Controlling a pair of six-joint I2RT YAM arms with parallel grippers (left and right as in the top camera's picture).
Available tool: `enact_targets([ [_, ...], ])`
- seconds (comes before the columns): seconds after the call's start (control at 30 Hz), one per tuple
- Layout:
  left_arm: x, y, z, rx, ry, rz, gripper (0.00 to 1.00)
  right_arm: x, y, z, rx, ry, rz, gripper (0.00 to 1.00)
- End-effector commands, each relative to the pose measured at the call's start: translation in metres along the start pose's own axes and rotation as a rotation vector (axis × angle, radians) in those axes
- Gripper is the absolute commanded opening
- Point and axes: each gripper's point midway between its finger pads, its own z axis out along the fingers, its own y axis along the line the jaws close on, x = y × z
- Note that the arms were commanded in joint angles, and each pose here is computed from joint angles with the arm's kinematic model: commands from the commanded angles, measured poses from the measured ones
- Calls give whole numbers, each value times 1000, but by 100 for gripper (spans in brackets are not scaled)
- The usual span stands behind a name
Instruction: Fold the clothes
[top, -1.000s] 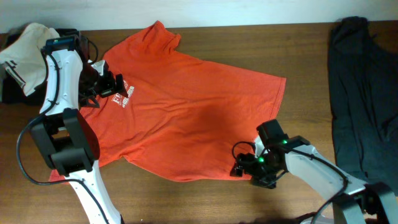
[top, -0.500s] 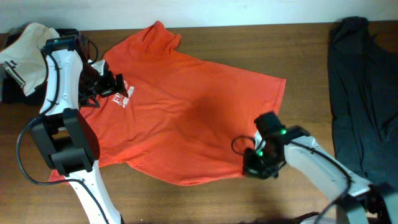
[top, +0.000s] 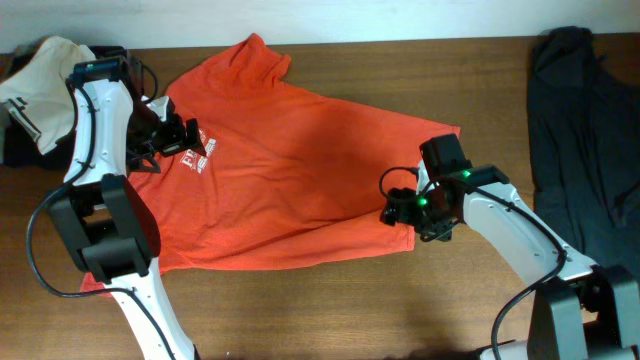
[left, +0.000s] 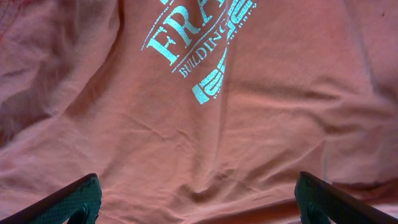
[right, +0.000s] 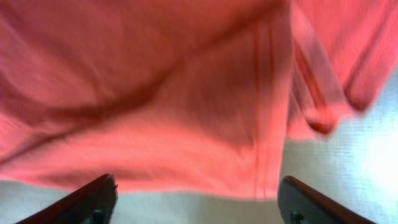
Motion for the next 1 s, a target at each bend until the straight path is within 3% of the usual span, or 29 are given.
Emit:
enact_targets([
  [0.0,0,0,1,10,5,-14,99,10,-2,-20,25,15,-6,85],
  [0.17,0,0,1,11,6,-14,99,38,-33,-4,134,99,-1,87],
  [0.4,0,0,1,11,6,-14,99,22,-29,18,81,29,-22,82],
  [0.57,0,0,1,10,6,-14,99,22,-36,39,98,72,-8,64],
  [0.6,0,0,1,11,6,-14,99,23,-37,41,100,82,-5,52],
  [0.7,0,0,1,11,5,-14,99,25,-33,42,77,92,5,4],
  [0.83,0,0,1,10,4,-13,99,14,-1,28,-58,82,24,4],
  [0.97,0,0,1,10,3,-13,99,-43,36,3,-159,-107,7,4],
])
